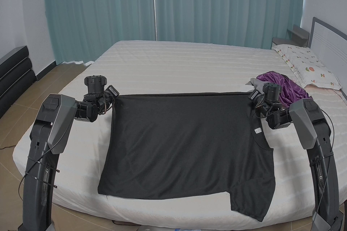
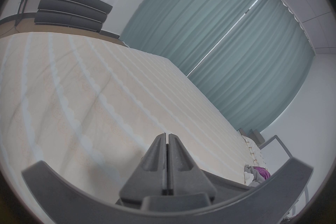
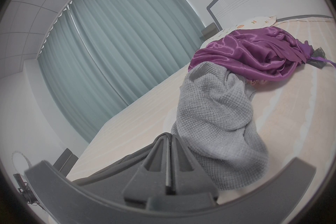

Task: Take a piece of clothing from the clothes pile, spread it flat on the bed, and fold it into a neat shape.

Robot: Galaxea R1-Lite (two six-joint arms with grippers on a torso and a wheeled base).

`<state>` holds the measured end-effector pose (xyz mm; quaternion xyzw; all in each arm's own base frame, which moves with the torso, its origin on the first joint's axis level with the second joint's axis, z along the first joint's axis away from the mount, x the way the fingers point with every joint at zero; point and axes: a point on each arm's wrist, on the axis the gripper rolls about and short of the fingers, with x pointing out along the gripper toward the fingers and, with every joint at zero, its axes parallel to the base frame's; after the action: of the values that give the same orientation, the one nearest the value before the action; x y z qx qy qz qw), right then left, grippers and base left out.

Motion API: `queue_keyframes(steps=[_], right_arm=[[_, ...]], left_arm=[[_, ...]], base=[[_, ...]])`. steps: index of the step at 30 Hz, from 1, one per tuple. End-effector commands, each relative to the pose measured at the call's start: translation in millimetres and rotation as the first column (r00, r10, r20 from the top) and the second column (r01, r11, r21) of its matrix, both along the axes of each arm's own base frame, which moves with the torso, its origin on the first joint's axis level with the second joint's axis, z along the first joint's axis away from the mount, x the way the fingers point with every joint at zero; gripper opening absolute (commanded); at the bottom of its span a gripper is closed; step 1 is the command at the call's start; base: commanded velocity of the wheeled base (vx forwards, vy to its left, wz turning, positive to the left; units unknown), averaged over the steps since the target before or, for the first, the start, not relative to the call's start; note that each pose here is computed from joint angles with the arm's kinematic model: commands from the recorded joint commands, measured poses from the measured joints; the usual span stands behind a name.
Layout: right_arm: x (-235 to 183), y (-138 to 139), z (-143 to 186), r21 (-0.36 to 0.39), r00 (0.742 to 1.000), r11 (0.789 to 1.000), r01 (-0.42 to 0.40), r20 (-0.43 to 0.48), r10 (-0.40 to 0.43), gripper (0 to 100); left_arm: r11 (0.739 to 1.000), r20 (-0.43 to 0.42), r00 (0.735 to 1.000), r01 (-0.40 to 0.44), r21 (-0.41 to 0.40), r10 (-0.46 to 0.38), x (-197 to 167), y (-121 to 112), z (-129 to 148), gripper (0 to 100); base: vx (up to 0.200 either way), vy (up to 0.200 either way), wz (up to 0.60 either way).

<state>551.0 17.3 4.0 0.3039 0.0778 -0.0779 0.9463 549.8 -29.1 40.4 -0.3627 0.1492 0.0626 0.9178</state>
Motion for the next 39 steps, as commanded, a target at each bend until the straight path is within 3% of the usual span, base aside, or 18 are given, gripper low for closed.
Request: queue_keyframes(steps=[1, 16, 17, 22, 23, 28, 33, 36, 39], right_arm=[[-1, 5, -8, -0.003, 1.0, 1.0, -0.008, -0.019, 0.008, 0], [-2, 12, -43, -0.013, 0.997, 1.0, -0.021, -0.081, 0.02, 0], [-2, 12, -45, -0.013, 0.997, 1.0, -0.021, -0.081, 0.02, 100], [-5, 13, -43, -0.005, 0.996, 1.0, -0.025, -0.091, 0.025, 100], [-7, 13, -40, -0.002, 0.996, 1.0, -0.024, -0.09, 0.024, 100], [-19, 9, -19, 0.007, 0.997, 0.999, -0.041, -0.069, 0.042, 100], [-44, 2, 4, 0.023, 0.995, 0.997, -0.077, -0.061, 0.078, 100], [-74, 1, 18, 0.046, 0.986, 0.988, -0.15, -0.07, 0.153, 100], [-100, 0, 27, 0.069, 0.974, 0.976, -0.207, -0.079, 0.213, 100]], left_arm=[[1.0, -0.008, 1.0, 0.004, 0.001, -0.004, 0, -3, -5, 0], [0.999, -0.042, 0.999, 0.03, 0.042, -0.029, 2, -14, -39, 0], [0.999, -0.043, 0.999, 0.032, 0.041, -0.03, 2, -14, -39, 0], [0.999, -0.052, 0.998, 0.028, 0.042, -0.025, 2, -14, -42, 0], [0.999, -0.049, 0.998, 0.027, 0.042, -0.025, 2, -14, -41, 100], [0.999, -0.05, 0.999, 0.023, 0.043, -0.021, 1, -14, -37, 100], [0.999, -0.059, 0.998, -0.015, 0.045, 0.018, -6, -1, -9, 100], [0.999, -0.072, 0.997, -0.032, 0.036, 0.034, -21, 16, 20, 100], [1.0, -0.095, 0.995, -0.016, 0.022, 0.018, -33, 24, 32, 100]], base=[[0.0, 0.0, 0.0], [0.0, 0.0, 0.0], [0.0, 0.0, 0.0], [0.0, 0.0, 0.0], [0.0, 0.0, 0.0], [0.0, 0.0, 0.0], [0.0, 0.0, 0.0], [0.0, 0.0, 0.0], [0.0, 0.0, 0.0]])
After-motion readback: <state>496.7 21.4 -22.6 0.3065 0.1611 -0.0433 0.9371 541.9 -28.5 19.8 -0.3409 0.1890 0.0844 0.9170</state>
